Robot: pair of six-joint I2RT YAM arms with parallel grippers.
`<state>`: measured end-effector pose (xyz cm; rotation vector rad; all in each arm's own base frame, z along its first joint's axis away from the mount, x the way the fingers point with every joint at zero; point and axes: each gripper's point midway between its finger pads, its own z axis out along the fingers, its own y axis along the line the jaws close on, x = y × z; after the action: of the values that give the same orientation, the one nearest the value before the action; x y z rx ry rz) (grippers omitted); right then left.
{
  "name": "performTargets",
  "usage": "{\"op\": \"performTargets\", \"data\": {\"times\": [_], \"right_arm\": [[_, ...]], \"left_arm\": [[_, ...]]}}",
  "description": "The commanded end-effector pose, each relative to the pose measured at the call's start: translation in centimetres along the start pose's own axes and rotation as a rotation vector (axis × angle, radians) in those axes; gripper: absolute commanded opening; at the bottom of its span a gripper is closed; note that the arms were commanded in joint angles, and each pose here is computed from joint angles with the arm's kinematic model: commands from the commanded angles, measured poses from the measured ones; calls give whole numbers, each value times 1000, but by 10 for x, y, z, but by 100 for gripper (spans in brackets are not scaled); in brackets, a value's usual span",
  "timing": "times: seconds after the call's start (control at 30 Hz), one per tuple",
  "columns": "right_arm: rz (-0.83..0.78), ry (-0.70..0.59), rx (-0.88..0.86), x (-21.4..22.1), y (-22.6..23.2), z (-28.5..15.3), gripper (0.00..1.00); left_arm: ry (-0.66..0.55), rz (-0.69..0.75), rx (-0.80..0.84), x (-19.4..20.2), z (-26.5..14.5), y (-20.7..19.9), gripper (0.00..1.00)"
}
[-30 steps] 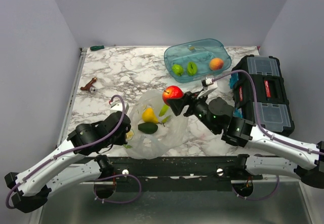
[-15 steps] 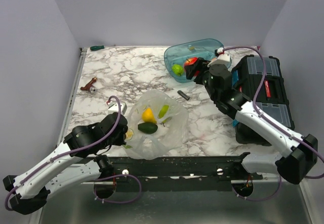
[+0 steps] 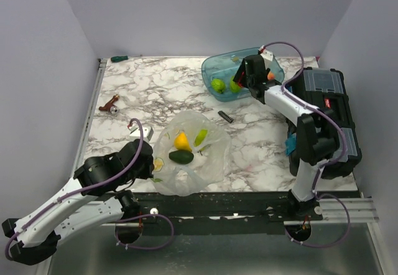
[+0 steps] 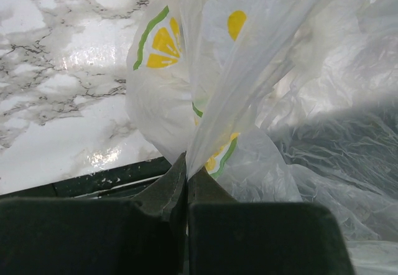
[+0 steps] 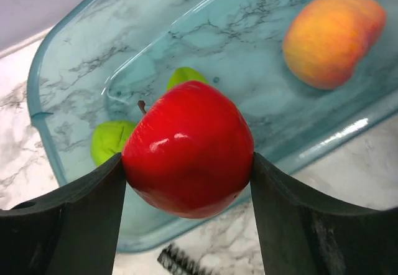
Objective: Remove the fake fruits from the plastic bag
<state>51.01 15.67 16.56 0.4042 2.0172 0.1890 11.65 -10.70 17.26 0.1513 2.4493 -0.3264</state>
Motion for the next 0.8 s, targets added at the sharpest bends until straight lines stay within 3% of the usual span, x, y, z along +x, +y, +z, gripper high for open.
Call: {"op": "performTargets", "data": {"times": [0.0,0.1,0.2,0.47,0.77], "right_arm": [[-76,77,59,19,-1,33,1],[-107,114,86,32,-3,50,2],[-122,153,92,45,-4,60,11],[-155,196,78,59,-4,65,45],[-214,180,41,36,5,52,84]], "left_arm": [[-39,-20,-1,-3,-3,4,0],[-41,-23,2,-3,-3,4,0],[-38,-20,4,-3,-2,3,0],[-30,-15,-4,-2,0,3,0],[-2,3,30,1,4,-6,0]]}}
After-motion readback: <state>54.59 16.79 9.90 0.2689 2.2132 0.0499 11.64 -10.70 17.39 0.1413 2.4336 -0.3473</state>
